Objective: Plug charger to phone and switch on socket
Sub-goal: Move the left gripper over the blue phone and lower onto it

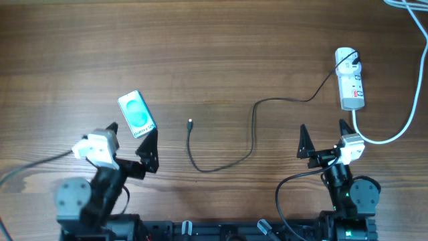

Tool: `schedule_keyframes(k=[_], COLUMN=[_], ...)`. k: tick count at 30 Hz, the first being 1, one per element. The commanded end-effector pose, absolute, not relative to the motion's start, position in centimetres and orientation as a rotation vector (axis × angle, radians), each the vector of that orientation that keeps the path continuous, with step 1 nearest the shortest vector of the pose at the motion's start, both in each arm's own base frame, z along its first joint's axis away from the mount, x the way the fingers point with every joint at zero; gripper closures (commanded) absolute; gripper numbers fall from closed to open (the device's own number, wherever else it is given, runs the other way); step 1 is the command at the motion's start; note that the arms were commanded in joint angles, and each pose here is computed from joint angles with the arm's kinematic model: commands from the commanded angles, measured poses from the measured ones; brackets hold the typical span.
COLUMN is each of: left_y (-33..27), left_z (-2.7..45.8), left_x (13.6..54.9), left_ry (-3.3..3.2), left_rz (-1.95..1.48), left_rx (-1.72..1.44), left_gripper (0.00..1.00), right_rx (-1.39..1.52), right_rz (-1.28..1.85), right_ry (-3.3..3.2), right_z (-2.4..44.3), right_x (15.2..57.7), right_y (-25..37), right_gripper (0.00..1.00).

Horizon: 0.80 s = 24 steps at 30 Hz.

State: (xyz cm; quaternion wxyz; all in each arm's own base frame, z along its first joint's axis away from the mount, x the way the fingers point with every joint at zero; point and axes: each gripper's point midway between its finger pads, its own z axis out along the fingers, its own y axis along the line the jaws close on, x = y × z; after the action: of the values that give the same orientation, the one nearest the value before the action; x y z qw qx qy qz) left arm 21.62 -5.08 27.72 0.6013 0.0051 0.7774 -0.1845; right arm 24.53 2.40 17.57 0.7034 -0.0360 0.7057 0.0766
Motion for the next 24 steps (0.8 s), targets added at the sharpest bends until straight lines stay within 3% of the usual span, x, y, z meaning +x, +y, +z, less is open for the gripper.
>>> schedule_keyframes(k=[1, 10, 16, 21, 22, 24], left_y=[-7.2, -7.1, -7.2, -7.4, -7.4, -7.4], left_z=[31.8, 34.9, 28.1, 23.9, 23.2, 22.1], left_x=[22.4, 29.0, 33.9, 35.5, 35.7, 36.2], left_ry=[1.902, 2.362, 2.602, 2.733, 2.751, 2.781], left_rz=[-0.561, -0.591, -0.611, -0.633, -0.633, -0.632], left_rx=[0.075, -0.058, -0.142, -0.185, -0.191, -0.203], left_gripper=[0.0, 0.0, 0.0, 0.0, 0.06, 0.33], right_rx=[-0.094, -0.095, -0.095, -0.095, -0.094, -0.095], right_rz=[0.177, 0.176, 0.176, 0.176, 0.177, 0.176], right_ry=[1.553, 1.552, 1.552, 1.552, 1.552, 1.552], right_z=[17.9, 17.9, 17.9, 17.9, 17.9, 17.9], right_x=[24.4, 24.4, 24.4, 24.4, 24.4, 24.4], right_y=[2.6, 2.6, 2.6, 2.6, 2.6, 2.6], right_gripper=[0.0, 0.0, 0.0, 0.0, 0.0, 0.0])
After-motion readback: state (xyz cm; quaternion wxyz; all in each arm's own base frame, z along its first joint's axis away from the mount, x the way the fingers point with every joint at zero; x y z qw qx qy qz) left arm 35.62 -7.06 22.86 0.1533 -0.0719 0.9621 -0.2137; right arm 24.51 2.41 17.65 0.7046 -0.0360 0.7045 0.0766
